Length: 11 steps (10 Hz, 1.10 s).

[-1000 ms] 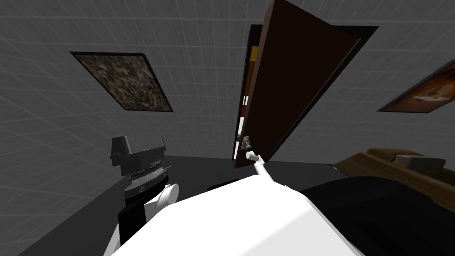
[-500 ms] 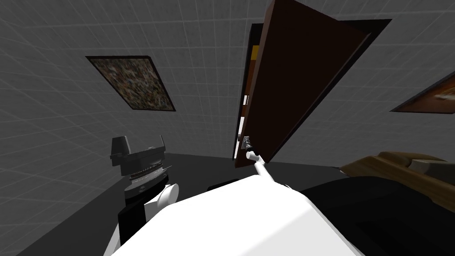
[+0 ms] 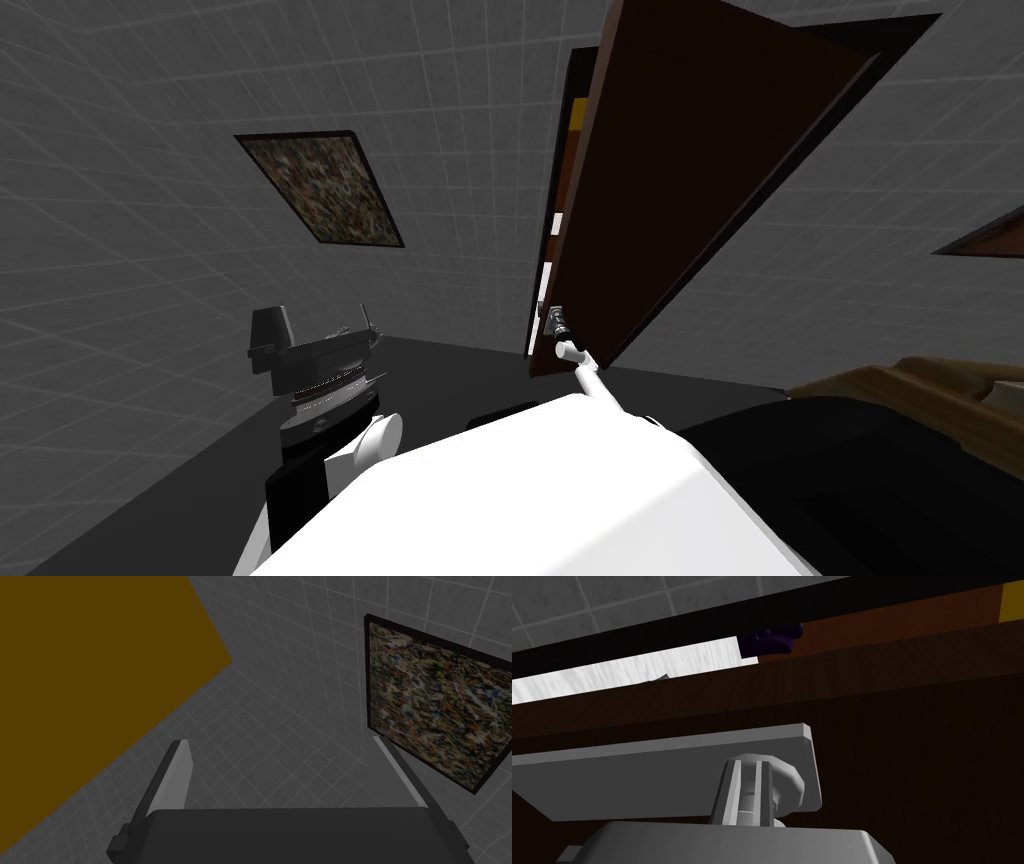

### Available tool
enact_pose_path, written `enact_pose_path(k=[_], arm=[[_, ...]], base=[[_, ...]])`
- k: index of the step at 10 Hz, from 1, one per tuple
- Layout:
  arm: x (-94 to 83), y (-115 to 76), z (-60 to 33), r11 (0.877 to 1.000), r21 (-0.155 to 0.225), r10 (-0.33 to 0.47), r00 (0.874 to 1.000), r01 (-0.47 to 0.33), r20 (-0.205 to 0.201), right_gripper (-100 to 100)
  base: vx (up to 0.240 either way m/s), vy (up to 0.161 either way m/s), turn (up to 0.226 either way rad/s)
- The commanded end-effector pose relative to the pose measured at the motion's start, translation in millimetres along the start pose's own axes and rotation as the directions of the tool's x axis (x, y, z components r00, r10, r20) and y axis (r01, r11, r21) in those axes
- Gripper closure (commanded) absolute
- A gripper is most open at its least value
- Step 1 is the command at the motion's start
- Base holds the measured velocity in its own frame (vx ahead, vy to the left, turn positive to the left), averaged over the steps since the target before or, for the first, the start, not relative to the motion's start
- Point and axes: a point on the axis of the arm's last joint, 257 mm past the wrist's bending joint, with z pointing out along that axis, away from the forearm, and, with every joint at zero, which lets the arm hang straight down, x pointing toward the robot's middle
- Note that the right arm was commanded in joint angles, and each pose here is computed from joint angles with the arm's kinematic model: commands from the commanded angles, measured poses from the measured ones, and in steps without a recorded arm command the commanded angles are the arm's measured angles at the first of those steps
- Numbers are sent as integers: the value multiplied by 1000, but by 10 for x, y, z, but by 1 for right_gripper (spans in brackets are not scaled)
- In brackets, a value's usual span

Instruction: Pull the door open

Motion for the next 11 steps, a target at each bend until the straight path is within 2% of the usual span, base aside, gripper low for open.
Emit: enact_pose_path(k=[1, 2, 3, 5, 7, 9, 11], arm=[[-227, -49, -73, 999, 0, 52, 998, -52, 30, 100], [-223, -16, -85, 996, -12, 91, 996, -90, 23, 100], [16, 68, -37, 989, -41, 141, 990, -142, -15, -100], [39, 92, -59, 976, -56, 208, 978, -209, -22, -100], [62, 121, -87, 954, -73, 290, 956, -292, -33, -100], [82, 152, -121, 919, -91, 382, 923, -384, -45, -100], [96, 182, -160, 870, -109, 478, 876, -481, -60, -100]], base=[[-51, -36, 98], [-77, -63, 155], [-100, -49, 203], [-93, -31, 155], [-61, -49, 69], [-101, -70, 110], [-115, -71, 149]])
